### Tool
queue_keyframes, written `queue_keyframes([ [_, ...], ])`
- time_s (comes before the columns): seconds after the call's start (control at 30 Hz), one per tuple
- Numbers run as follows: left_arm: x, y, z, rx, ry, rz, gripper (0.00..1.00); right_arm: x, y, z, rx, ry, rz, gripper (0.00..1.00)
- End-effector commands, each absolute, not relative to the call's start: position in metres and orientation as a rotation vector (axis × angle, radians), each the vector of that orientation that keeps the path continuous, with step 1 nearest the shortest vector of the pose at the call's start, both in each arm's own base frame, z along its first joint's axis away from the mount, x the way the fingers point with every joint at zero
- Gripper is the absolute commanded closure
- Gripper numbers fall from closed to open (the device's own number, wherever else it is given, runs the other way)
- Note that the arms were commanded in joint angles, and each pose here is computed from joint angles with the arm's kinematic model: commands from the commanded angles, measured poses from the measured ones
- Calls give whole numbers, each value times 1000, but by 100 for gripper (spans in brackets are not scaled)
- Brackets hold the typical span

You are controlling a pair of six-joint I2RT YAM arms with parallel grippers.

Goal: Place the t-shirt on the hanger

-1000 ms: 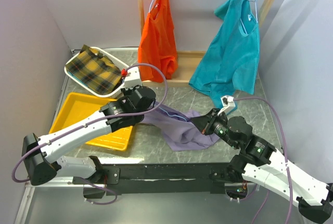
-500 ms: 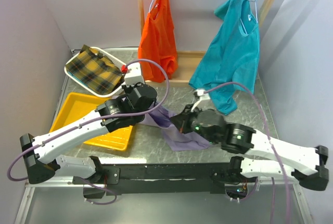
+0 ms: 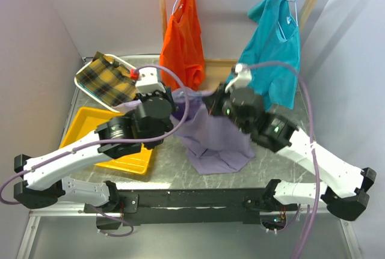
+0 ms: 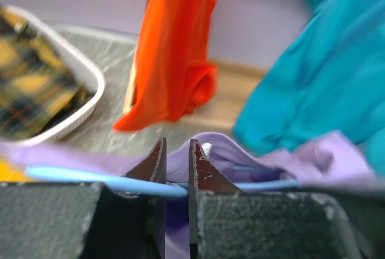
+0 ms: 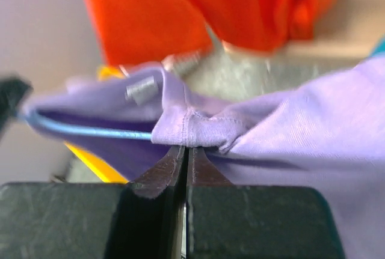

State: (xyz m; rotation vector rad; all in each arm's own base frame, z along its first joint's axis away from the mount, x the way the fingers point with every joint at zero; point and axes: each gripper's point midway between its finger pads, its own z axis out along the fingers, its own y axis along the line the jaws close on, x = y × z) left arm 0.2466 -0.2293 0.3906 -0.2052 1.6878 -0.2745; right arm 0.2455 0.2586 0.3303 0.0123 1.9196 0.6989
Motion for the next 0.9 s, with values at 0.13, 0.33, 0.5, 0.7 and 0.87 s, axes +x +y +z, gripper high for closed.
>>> queue_keyframes([
  [0.13,226,-244,502,-167,1525,-491,99,237,301,449,-84,1686,959,100],
  [0.33,223,-255,531,-50,1510,-506,99,226,311,453,-98,1670,936,100],
  [0.5,218,-261,516,60,1556,-483,99,214,290,438,-109,1663,946,78],
  [0.7,197,-266,476,248,1590,-574,99,166,261,420,-390,1604,984,32],
  [0.87,183,-276,438,403,1643,-601,99,152,225,398,-481,1603,884,23],
])
